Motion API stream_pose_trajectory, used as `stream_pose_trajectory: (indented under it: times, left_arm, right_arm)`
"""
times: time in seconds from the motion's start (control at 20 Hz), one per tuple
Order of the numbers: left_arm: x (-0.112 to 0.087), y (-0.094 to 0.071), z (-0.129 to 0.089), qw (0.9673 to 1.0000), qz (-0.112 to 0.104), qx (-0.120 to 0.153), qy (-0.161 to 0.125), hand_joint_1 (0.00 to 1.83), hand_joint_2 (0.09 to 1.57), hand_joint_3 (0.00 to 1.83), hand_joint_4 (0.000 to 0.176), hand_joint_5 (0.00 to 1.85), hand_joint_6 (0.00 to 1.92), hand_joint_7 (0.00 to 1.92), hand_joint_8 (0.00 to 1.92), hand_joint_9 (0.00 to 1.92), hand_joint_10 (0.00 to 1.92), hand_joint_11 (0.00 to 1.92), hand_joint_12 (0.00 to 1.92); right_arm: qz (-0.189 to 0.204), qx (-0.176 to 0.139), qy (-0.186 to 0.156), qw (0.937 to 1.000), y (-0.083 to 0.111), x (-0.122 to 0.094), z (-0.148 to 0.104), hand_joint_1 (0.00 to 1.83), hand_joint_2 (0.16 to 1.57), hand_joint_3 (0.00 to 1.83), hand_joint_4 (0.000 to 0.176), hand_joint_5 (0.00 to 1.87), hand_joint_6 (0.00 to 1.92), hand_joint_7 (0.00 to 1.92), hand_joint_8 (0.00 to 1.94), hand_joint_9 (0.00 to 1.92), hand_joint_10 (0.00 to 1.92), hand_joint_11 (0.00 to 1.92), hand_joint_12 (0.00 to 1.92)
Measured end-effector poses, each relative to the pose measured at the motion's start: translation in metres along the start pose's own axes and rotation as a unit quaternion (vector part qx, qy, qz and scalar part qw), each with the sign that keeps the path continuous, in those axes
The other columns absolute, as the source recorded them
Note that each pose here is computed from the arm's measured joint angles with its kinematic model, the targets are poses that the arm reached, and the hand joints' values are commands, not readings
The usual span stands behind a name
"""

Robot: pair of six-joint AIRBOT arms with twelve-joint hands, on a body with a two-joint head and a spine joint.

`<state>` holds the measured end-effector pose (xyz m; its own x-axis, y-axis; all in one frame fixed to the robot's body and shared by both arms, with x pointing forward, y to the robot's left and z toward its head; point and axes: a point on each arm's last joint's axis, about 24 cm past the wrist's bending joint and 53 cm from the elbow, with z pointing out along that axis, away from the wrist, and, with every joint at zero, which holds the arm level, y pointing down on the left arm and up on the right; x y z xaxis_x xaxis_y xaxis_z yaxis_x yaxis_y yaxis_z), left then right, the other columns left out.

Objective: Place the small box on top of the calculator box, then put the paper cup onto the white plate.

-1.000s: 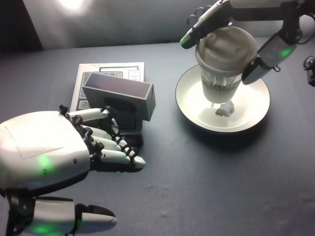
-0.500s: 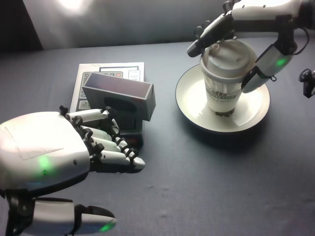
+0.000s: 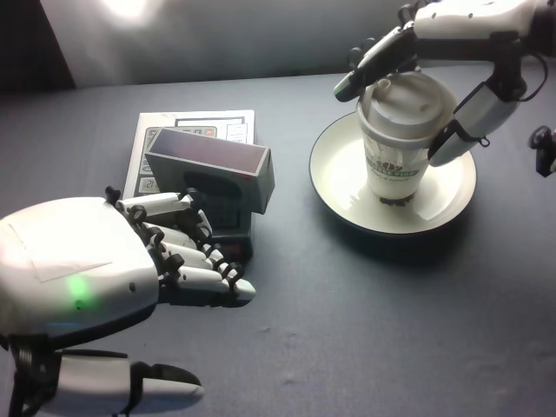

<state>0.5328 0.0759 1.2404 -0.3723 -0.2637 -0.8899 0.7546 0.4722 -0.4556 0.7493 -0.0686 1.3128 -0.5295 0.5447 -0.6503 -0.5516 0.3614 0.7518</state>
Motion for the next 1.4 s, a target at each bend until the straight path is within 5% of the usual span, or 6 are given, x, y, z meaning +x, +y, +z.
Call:
stream_pose_trajectory:
  times: [0.55,0.6,0.65,0.7,1.15,1.4]
  left_arm:
    - [0.000,0.000,0.000,1.0000,-0.001,0.000,0.001,0.20,1.29,0.00,0.000,0.46,0.00,0.52,0.01,0.49,0.01,0.00,0.92]
    - [0.000,0.000,0.000,1.0000,-0.001,0.000,0.001,0.19,1.30,0.00,0.000,0.46,0.00,0.52,0.00,0.49,0.00,0.00,0.92]
    - [0.000,0.000,0.000,1.0000,-0.001,0.000,0.001,0.21,1.29,0.00,0.000,0.47,0.01,0.53,0.01,0.50,0.01,0.00,0.92]
    - [0.000,0.000,0.000,1.0000,-0.001,0.000,0.001,0.24,1.29,0.00,0.000,0.48,0.01,0.54,0.01,0.51,0.01,0.00,0.92]
    - [0.001,0.000,0.000,1.0000,-0.001,0.000,0.001,0.21,1.29,0.00,0.000,0.46,0.00,0.52,0.00,0.49,0.00,0.00,0.88]
    - [0.000,0.000,0.000,1.0000,-0.001,0.000,0.001,0.18,1.30,0.00,0.000,0.43,0.00,0.50,0.00,0.47,0.00,0.00,0.88]
  right_arm:
    - [0.019,-0.001,-0.005,0.9998,-0.006,0.000,-0.005,1.48,1.16,0.01,0.000,0.74,1.26,0.89,1.02,0.75,1.25,0.74,1.65]
    - [0.019,-0.002,-0.003,0.9998,-0.007,0.001,-0.006,1.59,1.16,0.00,0.000,0.66,0.78,0.80,1.14,0.71,1.33,0.68,1.73]
    - [0.020,-0.003,-0.003,0.9998,-0.006,0.000,-0.007,1.46,1.10,0.00,0.000,0.64,0.50,0.71,0.58,0.62,0.77,0.47,1.34]
    - [0.021,-0.002,-0.004,0.9998,-0.008,0.000,-0.008,1.35,1.02,0.00,0.000,0.62,0.16,0.71,0.11,0.61,0.31,0.25,1.29]
    - [0.022,0.001,-0.005,0.9998,-0.013,0.000,-0.012,0.85,1.02,0.01,0.000,0.26,0.00,0.36,0.00,0.36,0.00,0.00,1.15]
    - [0.023,0.000,-0.005,0.9997,-0.012,0.000,-0.012,0.82,0.96,0.00,0.000,0.11,0.00,0.23,0.00,0.23,0.00,0.00,0.94]
